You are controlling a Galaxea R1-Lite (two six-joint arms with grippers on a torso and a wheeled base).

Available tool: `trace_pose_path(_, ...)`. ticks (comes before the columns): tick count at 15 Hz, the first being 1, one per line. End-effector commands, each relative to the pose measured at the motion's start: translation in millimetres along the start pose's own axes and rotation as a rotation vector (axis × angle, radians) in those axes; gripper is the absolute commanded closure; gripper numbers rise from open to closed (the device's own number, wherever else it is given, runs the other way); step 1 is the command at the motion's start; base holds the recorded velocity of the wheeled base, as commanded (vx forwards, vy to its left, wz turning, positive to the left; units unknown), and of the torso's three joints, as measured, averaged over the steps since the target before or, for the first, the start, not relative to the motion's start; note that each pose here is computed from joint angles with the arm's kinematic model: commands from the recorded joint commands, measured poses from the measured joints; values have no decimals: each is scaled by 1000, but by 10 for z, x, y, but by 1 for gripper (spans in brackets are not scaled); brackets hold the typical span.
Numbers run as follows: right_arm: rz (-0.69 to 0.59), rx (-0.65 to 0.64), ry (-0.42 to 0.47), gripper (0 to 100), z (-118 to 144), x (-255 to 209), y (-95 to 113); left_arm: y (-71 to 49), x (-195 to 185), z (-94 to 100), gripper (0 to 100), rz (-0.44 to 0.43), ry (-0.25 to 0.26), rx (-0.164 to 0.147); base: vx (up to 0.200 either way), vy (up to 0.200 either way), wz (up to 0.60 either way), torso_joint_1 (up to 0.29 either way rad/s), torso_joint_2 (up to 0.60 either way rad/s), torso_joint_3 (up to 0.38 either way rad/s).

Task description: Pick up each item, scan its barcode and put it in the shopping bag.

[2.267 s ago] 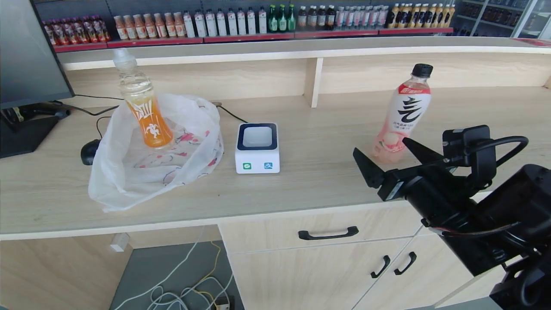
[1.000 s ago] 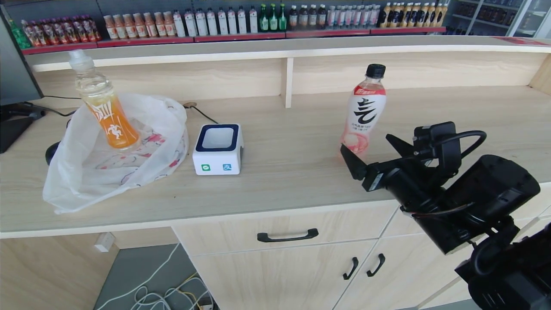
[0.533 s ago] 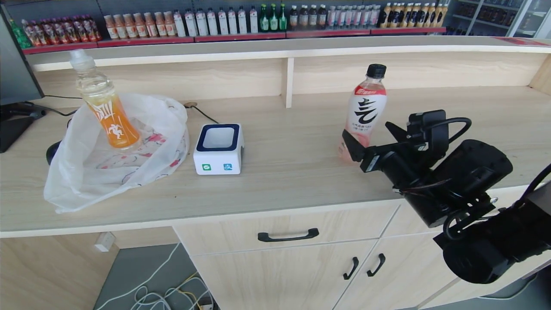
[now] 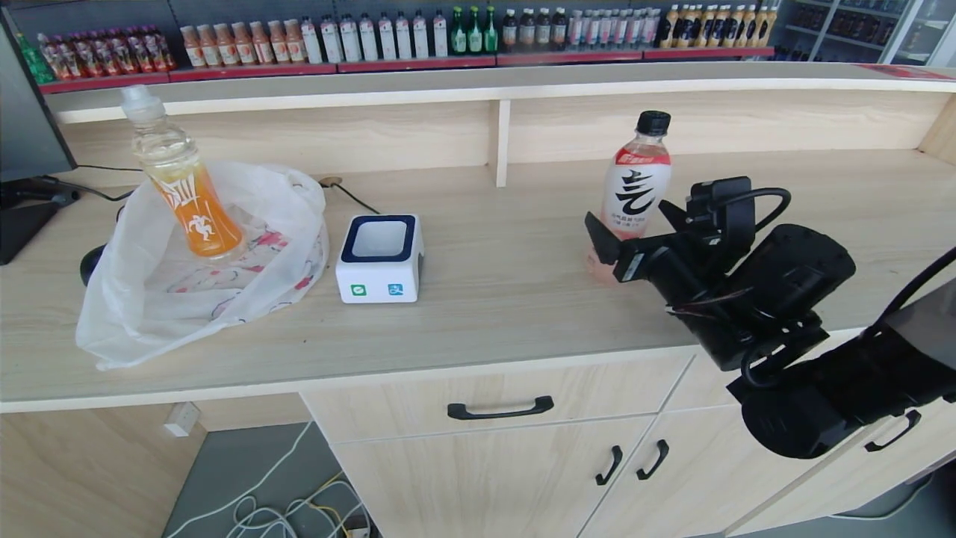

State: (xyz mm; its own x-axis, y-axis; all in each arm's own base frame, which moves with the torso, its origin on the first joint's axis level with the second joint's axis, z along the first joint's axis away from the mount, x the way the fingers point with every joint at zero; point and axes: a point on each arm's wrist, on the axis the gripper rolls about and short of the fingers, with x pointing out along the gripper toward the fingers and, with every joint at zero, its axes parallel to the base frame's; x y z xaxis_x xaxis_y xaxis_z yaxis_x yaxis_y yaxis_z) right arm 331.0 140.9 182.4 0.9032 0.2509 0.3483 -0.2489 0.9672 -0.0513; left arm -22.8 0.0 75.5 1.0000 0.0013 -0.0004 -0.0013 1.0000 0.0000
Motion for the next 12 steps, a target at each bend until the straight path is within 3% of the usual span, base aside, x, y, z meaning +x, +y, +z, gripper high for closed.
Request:
trace_pose_path(1,0,3,-26,0,83,121,10,0,0,0,0,0,0,0,0,0,0,0,0,0)
trace_pose_path(5,-3,-1,8,0,214,353,3,0,0,0,0,0,0,0,0,0,0,0,0,0)
trace_pose_path(12,-1,-5,27,0,162,364,9,0,0,0,0,0,0,0,0,0,0,0,0,0)
